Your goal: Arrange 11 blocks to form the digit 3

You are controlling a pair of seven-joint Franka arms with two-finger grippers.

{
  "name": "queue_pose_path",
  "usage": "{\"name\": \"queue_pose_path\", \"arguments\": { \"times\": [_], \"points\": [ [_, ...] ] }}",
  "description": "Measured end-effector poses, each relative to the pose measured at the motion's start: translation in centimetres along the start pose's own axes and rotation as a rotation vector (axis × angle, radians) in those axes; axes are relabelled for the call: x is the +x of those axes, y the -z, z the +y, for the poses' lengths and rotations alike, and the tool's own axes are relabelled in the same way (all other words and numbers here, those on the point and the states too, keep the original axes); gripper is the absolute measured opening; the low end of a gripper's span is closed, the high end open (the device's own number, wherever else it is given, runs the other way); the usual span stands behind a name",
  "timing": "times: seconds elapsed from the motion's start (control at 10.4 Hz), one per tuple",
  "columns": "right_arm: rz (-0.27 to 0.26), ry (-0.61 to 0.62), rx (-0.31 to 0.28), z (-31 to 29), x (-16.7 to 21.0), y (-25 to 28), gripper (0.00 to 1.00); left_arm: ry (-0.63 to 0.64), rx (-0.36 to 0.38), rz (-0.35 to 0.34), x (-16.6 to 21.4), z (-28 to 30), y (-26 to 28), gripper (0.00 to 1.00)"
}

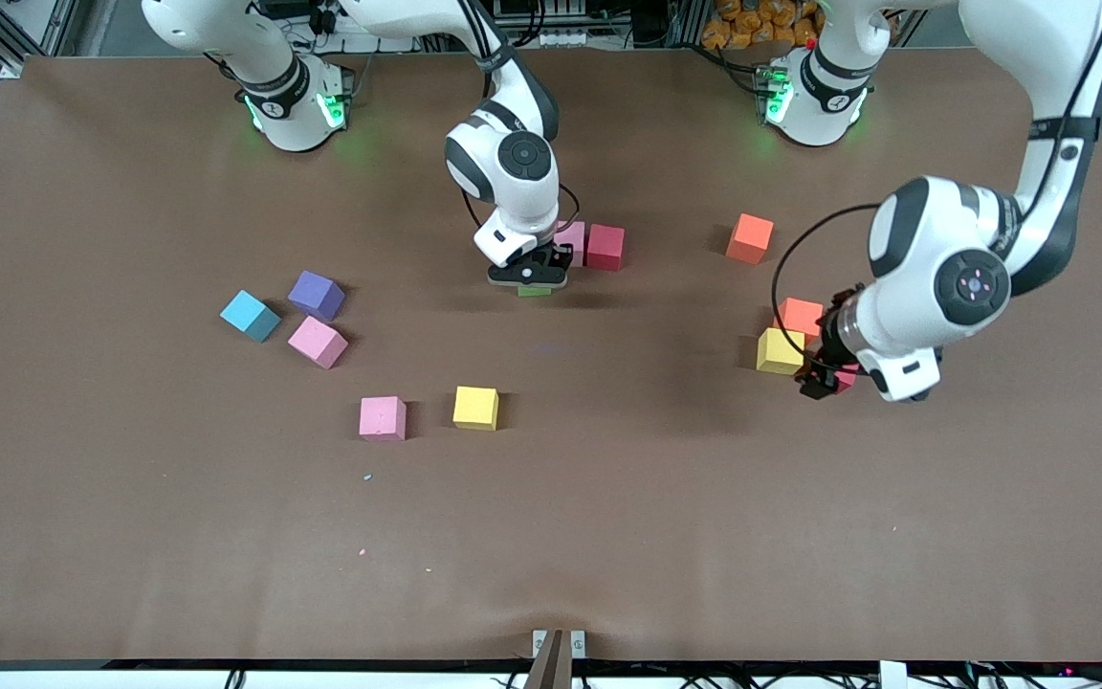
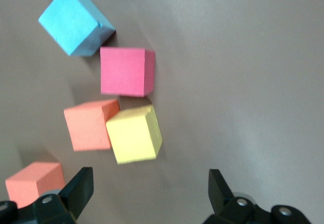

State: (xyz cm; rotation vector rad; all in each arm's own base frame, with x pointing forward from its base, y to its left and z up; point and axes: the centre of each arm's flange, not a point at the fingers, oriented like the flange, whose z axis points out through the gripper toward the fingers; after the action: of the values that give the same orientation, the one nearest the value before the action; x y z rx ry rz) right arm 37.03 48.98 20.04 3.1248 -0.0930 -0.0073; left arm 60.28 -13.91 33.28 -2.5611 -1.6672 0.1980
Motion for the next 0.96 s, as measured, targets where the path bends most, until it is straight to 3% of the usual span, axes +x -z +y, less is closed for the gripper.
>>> {"name": "queue_pose_path", "arguments": {
  "times": [0.29, 0.48, 0.67, 0.77, 0.87, 0.96],
  "points": [
    [-0.003, -0.009, 0.002, 0.1, 0.0, 0.0, 0.55, -0.085, 0.047, 0.077, 2.7, 0.1, -2.1, 1.00],
    [-0.005, -0.020, 0.003, 0.1, 0.0, -0.1, 0.56, -0.094, 0.065, 0.080, 6.8, -0.7, -2.8, 1.00],
    [-0.015, -0.012, -0.007, 0.0, -0.9, -0.6, 0.79, -0.064, 0.088, 0.050, 11.5, -2.2, -4.6, 1.00],
    [-0.016, -0.007, -0.010, -0.2, -1.3, -0.7, 0.93, -0.055, 0.096, 0.043, 11.8, -2.3, -5.2, 1.00],
    [-0.016, -0.004, -0.009, -0.4, -1.5, -0.6, 1.00, -0.036, 0.099, 0.040, 11.3, -2.0, -5.5, 1.00],
    [-0.016, -0.005, -0.008, -0.4, -1.4, -0.2, 1.00, -0.014, 0.099, 0.040, 10.7, -1.8, -5.6, 1.00]
  ]
}}
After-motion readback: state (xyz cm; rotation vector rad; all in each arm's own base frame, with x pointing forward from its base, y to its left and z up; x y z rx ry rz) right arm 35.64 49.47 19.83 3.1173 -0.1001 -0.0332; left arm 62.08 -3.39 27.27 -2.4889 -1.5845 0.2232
